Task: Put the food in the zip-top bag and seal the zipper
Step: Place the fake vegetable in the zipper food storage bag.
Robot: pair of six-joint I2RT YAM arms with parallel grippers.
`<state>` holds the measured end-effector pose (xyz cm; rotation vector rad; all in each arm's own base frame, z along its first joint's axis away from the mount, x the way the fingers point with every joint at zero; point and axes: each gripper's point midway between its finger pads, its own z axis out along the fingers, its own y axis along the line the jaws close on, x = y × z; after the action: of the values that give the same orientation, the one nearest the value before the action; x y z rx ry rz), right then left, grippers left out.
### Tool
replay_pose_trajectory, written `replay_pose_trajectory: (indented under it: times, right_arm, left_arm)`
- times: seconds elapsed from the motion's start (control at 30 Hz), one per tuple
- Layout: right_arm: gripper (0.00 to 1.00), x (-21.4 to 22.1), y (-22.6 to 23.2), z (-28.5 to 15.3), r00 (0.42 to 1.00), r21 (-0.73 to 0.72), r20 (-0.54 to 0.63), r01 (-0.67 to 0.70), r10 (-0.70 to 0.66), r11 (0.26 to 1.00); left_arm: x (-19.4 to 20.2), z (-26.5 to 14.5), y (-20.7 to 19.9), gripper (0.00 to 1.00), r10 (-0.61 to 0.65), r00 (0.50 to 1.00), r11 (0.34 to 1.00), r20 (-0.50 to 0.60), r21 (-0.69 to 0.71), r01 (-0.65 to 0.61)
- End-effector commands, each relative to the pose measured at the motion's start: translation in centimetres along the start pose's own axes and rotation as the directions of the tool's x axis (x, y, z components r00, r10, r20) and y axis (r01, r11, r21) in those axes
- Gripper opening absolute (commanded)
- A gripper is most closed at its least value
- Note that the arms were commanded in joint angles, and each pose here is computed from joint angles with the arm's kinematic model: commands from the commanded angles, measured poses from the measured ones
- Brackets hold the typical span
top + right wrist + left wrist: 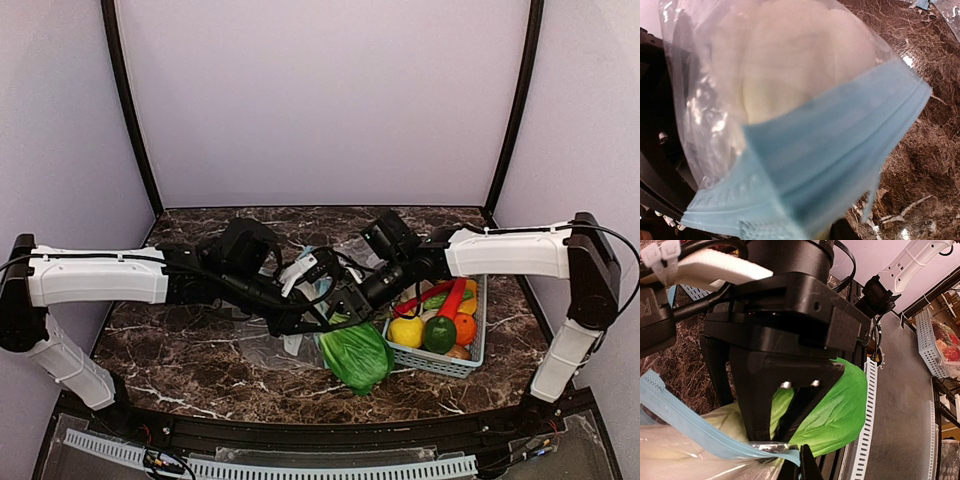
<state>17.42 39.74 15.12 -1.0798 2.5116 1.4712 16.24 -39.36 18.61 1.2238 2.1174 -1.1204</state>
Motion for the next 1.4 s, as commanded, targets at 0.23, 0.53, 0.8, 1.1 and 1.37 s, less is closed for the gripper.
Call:
replay_pose_trajectory:
  times: [0.23, 0.53, 0.8, 1.1, 1.37]
  right_arm:
    - [0.29, 3.0, 1.9, 1.0, 0.989, -0.020, -0.008, 0.148, -0.148, 0.989]
    - [0.31, 2.4, 2.2, 0.9, 0.975, -0.021, 0.056, 0.215, -0.213, 0.976]
    - [0.27, 2.9, 1.3, 1.4, 0.969, 0.006, 0.028, 0.247, -0.247, 0.969]
    - [0.25, 3.0, 0.9, 1.8, 0.966, 0.014, 0.023, 0.258, -0.258, 0.966]
    - [0.25, 2.9, 1.2, 1.8, 0.964, 0.007, 0.025, 0.266, -0.266, 0.964]
  left_arm:
    - [2.8, 1.6, 1.6, 0.01, -0.023, 0.997, 1.000, -0.076, -0.011, 0.022]
    - [4.0, 2.3, -0.9, 0.02, -0.009, 0.988, 0.987, -0.152, 0.156, 0.033]
    - [0.8, -1.4, -1.0, 0.67, 0.010, 1.000, 1.000, -0.021, 0.030, -0.010]
    - [-0.4, -9.2, 2.5, 0.90, -0.097, 0.990, 0.963, 0.106, -0.240, 0.120]
    - [2.6, -14.7, 8.7, 0.93, -0.267, 0.937, 0.825, 0.225, -0.449, 0.343]
